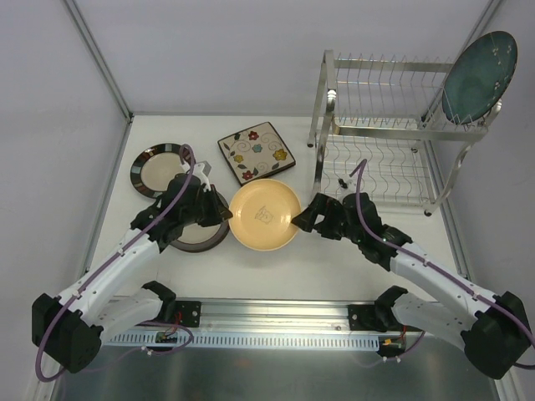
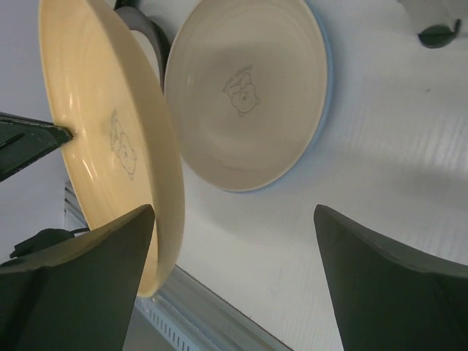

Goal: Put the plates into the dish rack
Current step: Pass the plate from the left arm to the right

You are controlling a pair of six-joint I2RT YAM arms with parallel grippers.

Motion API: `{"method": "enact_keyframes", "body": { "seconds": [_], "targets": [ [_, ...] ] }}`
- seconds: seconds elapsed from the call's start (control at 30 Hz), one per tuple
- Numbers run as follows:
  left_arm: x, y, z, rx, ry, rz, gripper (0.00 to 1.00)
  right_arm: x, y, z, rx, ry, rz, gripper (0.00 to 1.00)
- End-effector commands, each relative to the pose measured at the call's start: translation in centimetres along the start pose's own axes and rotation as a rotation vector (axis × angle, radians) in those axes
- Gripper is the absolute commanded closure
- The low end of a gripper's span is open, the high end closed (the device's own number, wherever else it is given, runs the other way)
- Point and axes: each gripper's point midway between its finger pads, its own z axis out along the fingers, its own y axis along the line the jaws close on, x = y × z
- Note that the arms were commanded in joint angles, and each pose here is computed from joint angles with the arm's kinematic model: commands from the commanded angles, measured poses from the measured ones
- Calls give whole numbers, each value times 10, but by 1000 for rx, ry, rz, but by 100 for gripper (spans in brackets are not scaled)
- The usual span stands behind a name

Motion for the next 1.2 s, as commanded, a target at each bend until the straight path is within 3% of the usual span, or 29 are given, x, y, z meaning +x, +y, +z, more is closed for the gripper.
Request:
{"method": "enact_keyframes", "body": {
  "seconds": [0.0,0.17,0.27,0.53,0.67,0.8,0.87,0.9,0.97,1.07,1.1,1.17],
  "targets": [
    [2,-17,-9,84,-6,-27,100,-27,54,-2,-168,-71,-43,5],
    [4,-19,-14,108,-14,-32,100,-25,68,3,-196,-51,-73,12],
    [5,-19,-18,115,-24,-32,100,-26,74,4,-211,-48,-83,23],
    [3,-22,-22,141,-46,-17,100,-20,87,5,-244,-25,-107,56],
    [3,-22,-22,145,-51,-16,100,-22,93,2,-255,-31,-120,80],
    [4,-20,-21,145,-58,-14,99,-27,94,-4,-243,-50,-143,93],
    [2,-21,-23,146,-67,-10,92,-30,95,-9,-239,-59,-153,98],
    [3,-20,-23,144,-70,-8,82,-33,94,-10,-229,-68,-166,99],
    [-1,-19,-25,141,-90,2,73,-36,94,-16,-217,-75,-177,99],
    [-6,-17,-28,129,-119,21,51,-42,92,-26,-191,-96,-209,99],
    [-7,-16,-28,127,-127,30,37,-46,91,-28,-179,-111,-219,99],
    [-13,-16,-32,122,-160,42,25,-53,93,-40,-167,-128,-253,99]
  ]
}}
